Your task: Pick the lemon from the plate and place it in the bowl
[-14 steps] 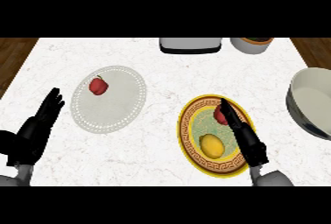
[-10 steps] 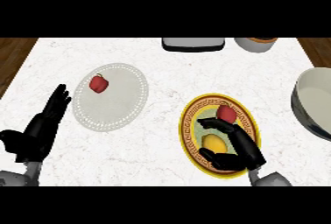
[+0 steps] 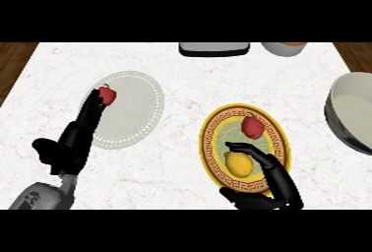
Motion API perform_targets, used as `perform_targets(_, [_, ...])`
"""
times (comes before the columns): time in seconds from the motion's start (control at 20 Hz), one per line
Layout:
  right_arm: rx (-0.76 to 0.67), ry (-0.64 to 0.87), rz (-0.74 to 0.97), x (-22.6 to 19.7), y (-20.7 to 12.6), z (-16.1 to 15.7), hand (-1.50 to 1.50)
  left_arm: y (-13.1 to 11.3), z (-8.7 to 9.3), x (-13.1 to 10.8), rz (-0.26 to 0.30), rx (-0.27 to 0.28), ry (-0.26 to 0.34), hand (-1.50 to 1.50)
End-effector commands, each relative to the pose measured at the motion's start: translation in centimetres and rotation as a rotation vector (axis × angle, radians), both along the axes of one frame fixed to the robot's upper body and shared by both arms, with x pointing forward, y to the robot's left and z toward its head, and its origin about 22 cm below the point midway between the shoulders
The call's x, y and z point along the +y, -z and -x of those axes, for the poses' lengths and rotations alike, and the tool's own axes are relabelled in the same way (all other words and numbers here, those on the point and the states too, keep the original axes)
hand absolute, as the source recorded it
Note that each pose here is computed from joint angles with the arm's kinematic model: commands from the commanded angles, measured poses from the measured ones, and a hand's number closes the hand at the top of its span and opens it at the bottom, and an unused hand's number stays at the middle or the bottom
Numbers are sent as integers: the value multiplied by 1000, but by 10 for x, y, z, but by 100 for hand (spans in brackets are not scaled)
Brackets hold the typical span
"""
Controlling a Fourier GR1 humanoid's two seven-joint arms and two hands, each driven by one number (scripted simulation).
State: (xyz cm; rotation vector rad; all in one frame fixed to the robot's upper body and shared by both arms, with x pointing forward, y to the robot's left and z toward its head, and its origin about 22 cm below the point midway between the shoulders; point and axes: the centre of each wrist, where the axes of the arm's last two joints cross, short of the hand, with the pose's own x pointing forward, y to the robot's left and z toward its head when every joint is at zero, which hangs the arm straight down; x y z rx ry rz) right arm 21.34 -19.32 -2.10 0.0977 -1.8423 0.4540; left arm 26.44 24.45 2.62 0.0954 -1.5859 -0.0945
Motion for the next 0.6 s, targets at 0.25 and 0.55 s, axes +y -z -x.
perform_targets(0.25, [-220, 89, -18, -34, -59, 42, -150, 6, -12, -31, 6, -14, 17, 0])
perform_targets(0.55, [-103, 180, 189, -37, -107, 24, -150, -6, -10, -27, 2, -2, 33, 0])
